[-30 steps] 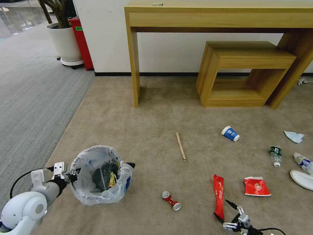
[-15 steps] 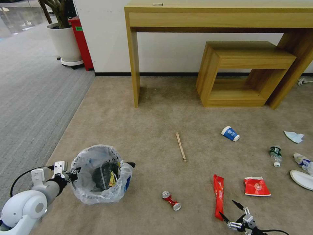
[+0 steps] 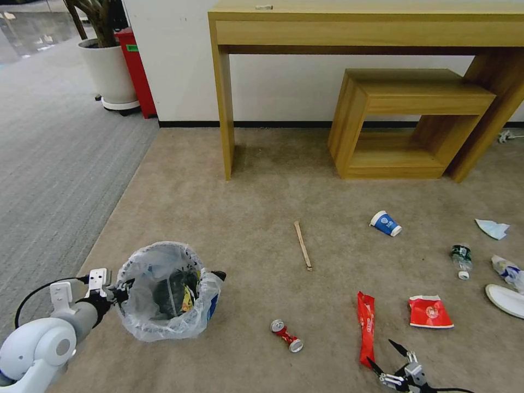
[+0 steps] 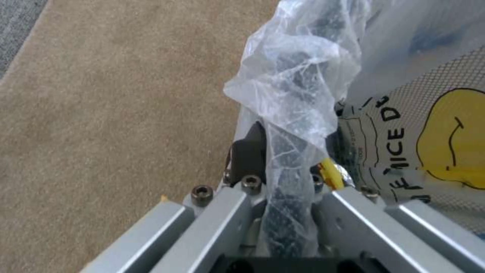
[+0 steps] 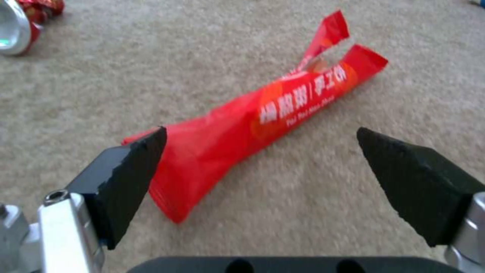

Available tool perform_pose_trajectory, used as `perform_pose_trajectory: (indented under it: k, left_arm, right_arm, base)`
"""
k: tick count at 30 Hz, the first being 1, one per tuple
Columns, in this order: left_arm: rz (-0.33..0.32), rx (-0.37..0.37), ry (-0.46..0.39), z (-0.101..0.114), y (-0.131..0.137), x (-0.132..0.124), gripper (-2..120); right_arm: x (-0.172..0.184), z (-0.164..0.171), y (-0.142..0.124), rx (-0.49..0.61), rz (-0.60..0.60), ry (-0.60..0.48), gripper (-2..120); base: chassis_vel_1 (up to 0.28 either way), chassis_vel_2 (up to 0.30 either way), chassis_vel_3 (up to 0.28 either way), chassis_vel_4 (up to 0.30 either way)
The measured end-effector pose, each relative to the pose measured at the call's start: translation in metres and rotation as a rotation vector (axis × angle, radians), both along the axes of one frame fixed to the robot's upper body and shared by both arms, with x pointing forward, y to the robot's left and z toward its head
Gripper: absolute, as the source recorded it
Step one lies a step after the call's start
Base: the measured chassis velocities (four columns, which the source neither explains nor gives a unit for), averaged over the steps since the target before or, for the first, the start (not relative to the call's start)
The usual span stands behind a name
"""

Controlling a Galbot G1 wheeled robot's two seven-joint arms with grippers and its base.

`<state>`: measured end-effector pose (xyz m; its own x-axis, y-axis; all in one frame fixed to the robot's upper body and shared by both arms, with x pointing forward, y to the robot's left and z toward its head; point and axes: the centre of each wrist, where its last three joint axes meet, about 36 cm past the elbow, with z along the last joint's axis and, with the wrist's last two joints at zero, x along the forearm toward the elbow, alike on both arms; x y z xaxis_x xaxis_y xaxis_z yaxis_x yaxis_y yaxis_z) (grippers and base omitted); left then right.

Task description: Pick up the trash bin and place the garbage on the floor into it.

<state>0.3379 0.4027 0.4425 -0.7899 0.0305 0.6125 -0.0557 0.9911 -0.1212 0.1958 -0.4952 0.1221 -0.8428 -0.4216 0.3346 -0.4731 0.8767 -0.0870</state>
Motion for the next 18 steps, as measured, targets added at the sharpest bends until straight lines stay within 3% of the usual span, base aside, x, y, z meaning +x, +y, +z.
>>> perform_pose_trajectory:
  k: [18]
  left_arm:
    - [-0.003, 0.002, -0.004, 0.001, 0.000, -0.003, 0]
  right_arm:
    - [0.005, -0.007, 0.020, 0.011, 0.029, -0.004, 92]
  base:
    - [0.000, 0.000, 0.000, 0.000]
